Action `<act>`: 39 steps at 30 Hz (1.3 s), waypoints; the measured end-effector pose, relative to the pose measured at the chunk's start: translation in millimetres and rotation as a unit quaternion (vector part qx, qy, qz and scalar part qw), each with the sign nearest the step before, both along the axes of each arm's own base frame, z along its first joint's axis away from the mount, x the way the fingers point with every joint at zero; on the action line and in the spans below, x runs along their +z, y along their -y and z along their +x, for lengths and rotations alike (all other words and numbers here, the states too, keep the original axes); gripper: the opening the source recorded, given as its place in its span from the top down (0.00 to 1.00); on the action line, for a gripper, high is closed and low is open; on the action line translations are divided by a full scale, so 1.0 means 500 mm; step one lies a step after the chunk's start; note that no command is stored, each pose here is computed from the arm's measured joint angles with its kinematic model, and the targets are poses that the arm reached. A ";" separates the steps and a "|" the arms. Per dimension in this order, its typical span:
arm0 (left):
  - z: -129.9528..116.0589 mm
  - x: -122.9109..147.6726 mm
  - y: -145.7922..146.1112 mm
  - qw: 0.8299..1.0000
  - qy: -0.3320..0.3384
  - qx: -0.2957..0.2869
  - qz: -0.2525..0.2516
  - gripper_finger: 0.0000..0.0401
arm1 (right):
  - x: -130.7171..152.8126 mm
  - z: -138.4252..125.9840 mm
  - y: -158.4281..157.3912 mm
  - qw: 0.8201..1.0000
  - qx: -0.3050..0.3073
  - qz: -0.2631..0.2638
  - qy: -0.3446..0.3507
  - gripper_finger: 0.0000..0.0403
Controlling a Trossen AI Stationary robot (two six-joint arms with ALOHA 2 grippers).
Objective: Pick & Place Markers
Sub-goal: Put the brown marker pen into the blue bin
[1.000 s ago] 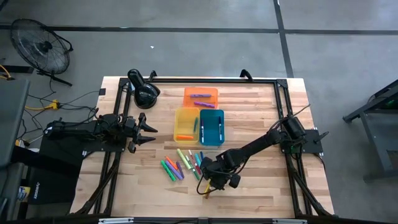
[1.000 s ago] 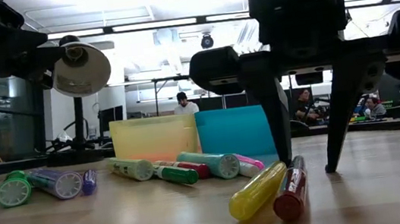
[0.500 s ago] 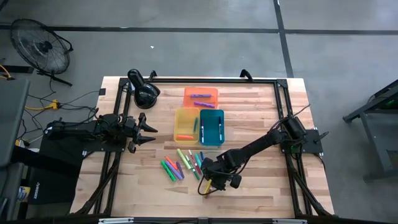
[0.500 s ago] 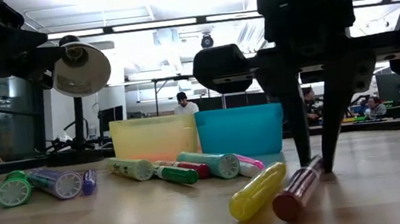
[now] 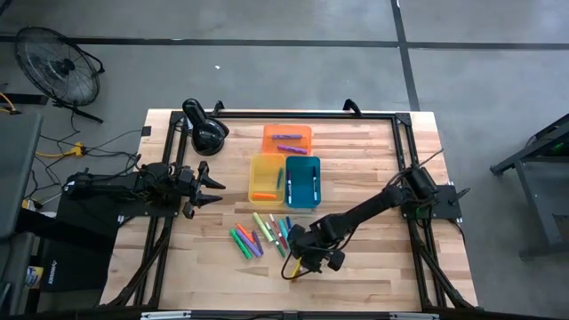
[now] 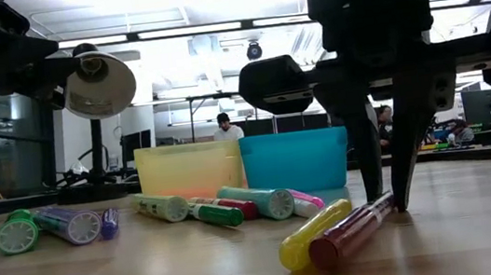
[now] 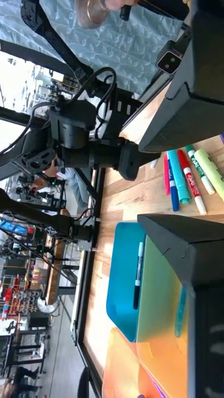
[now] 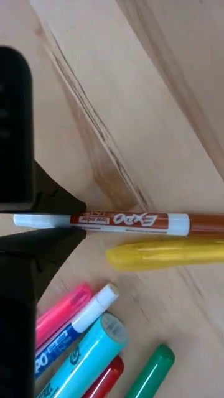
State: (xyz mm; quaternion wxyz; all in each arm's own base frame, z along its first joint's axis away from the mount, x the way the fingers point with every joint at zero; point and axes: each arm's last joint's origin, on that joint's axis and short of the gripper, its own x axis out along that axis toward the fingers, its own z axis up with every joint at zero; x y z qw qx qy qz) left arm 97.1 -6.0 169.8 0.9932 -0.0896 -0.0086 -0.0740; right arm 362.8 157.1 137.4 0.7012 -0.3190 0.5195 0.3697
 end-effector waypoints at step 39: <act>0.000 0.000 0.000 1.000 0.000 0.000 0.000 0.58 | 0.241 0.026 0.124 0.920 -0.201 -0.336 0.015 0.98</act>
